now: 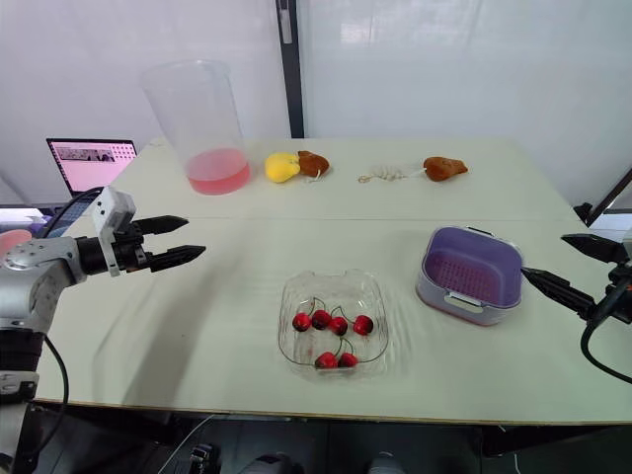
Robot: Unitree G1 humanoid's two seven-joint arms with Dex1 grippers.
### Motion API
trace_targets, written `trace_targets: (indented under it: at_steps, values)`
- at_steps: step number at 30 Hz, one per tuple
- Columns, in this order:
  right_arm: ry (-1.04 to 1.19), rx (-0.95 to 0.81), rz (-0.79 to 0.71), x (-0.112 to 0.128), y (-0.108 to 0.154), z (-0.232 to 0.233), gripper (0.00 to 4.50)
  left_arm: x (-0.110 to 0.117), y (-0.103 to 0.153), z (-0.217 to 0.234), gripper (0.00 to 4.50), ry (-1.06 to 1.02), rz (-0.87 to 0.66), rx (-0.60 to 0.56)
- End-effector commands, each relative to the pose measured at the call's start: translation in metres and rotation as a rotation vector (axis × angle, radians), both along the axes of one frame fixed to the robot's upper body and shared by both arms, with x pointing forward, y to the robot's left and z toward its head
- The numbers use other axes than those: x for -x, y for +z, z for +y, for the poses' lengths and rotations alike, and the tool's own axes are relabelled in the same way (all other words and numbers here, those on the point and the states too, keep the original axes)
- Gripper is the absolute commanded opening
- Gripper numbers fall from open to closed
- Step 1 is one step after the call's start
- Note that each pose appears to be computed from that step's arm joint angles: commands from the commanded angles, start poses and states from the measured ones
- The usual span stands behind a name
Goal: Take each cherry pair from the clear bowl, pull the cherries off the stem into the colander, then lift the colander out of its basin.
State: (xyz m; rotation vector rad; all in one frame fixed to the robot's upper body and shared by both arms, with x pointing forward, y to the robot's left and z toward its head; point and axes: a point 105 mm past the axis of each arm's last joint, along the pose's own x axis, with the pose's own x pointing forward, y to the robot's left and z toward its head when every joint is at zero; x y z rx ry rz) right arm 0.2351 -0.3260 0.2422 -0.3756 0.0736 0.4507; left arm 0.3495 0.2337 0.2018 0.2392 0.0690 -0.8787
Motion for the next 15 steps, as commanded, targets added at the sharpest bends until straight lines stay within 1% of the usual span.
trace_targets:
  at_steps: [1, 6, 10, 13, 15]
  values:
    - [-0.004, 0.003, -0.049, 0.004, 0.010, 0.000, 4.50, 0.001, 0.012, 0.000, 4.45, -0.009, -0.051, -0.011]
    - [-0.004, -0.006, -0.048, 0.008, 0.010, -0.006, 4.50, 0.002, 0.011, 0.001, 4.45, -0.009, -0.039, -0.009]
    - [0.013, -0.037, -0.046, 0.009, 0.010, -0.005, 4.50, 0.007, 0.013, -0.004, 4.45, -0.049, -0.008, 0.010]
    - [0.087, -0.048, -0.025, 0.005, 0.014, 0.015, 4.50, 0.021, 0.022, -0.015, 4.45, -0.146, 0.057, 0.085]
    - [0.147, -0.056, -0.006, 0.002, 0.018, 0.032, 4.50, 0.030, 0.025, -0.022, 4.45, -0.190, 0.083, 0.105]
